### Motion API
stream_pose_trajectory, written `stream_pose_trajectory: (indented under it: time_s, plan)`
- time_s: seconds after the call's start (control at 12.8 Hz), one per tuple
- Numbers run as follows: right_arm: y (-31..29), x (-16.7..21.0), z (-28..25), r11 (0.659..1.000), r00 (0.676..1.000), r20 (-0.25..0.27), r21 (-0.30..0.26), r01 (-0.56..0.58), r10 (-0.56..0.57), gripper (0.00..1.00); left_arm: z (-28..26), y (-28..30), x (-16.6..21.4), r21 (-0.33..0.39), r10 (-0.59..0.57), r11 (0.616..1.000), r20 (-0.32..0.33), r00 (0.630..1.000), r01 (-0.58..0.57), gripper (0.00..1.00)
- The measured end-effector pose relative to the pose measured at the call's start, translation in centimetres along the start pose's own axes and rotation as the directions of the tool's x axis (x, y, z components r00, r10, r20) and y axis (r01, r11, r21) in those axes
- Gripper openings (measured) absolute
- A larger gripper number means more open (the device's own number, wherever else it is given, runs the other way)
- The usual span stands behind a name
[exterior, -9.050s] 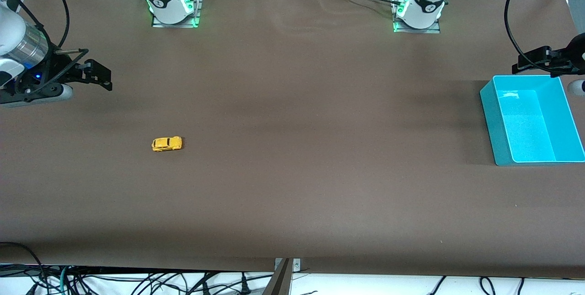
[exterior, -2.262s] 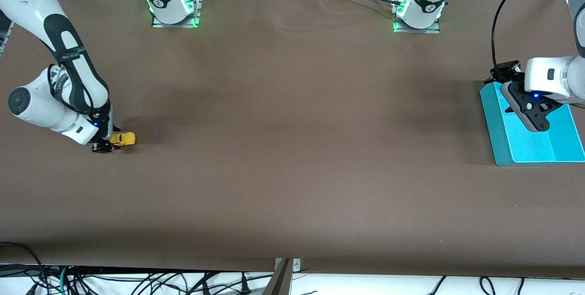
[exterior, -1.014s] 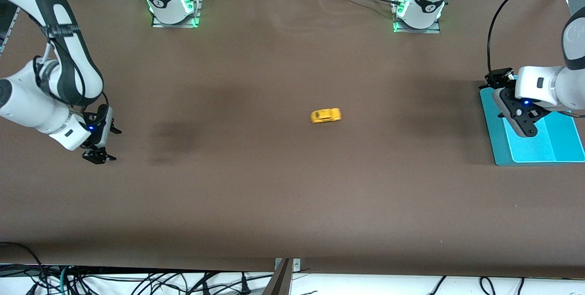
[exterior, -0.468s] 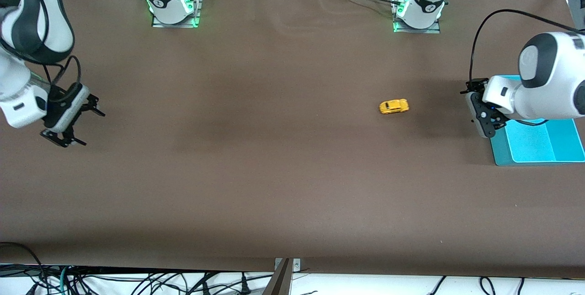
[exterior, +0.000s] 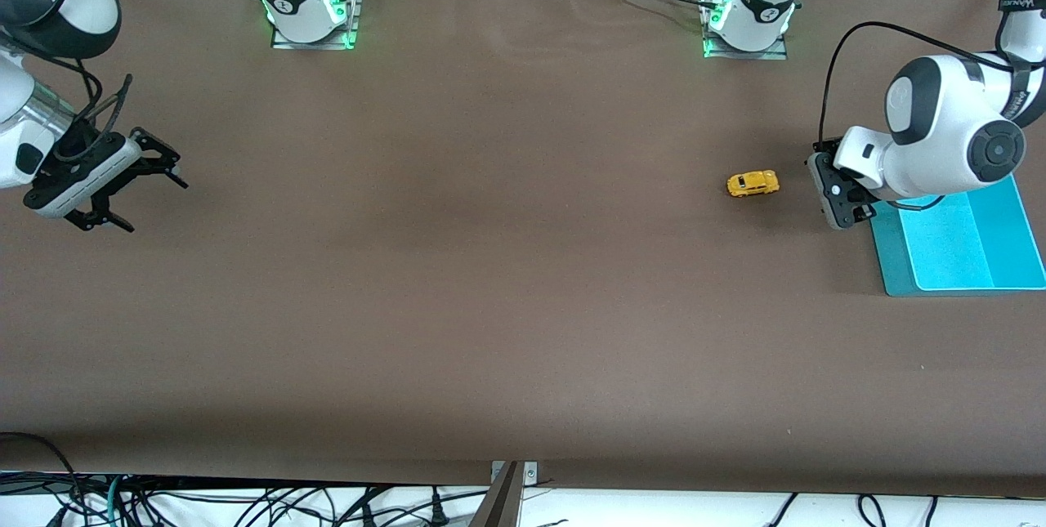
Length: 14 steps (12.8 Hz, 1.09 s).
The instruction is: Wind and store yellow beetle car
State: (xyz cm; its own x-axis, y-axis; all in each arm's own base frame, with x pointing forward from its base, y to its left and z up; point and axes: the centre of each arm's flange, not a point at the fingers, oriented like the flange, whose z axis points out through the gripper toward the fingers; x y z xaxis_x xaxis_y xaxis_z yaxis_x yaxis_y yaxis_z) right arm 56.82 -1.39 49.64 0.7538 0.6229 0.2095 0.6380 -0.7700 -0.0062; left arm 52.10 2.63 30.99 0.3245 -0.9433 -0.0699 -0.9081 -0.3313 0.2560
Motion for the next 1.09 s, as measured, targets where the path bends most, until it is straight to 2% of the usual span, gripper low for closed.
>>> stream_pose_trajectory:
  time_s: [0.16,0.31,0.62,0.78,0.86,1.09]
  plan:
    - [-1.3,-0.1,-0.8,0.987,0.986,0.052,-0.010,-0.160,0.160,1.00,1.2,0.7,0.5,0.037,0.041,0.998,0.015,0.999,-0.041,1.00]
    - [-1.9,-0.7,-1.6,0.966,0.961,0.100,-0.019,-0.257,0.258,1.00,2.8,1.3,0.8,0.068,0.061,0.996,0.010,0.998,-0.061,1.00]
    - [-3.9,-1.4,-4.1,0.898,0.880,0.183,-0.052,-0.438,0.439,1.00,6.3,2.4,0.5,0.112,0.073,0.991,-0.002,0.997,-0.072,1.00]
    - [-5.1,-1.0,-6.1,0.865,0.840,0.212,-0.066,-0.497,0.499,1.00,7.6,2.7,0.7,0.131,0.085,0.988,-0.007,0.996,-0.083,1.00]
    - [-5.5,-0.8,-7.2,0.858,0.831,0.217,-0.074,-0.509,0.512,1.00,8.4,2.8,1.0,0.139,0.093,0.986,-0.009,0.996,-0.091,1.00]
    - [-5.7,-0.4,-9.3,0.856,0.829,0.214,-0.103,-0.507,0.517,1.00,10.9,2.7,2.0,0.143,0.114,0.983,-0.013,0.993,-0.111,1.00]
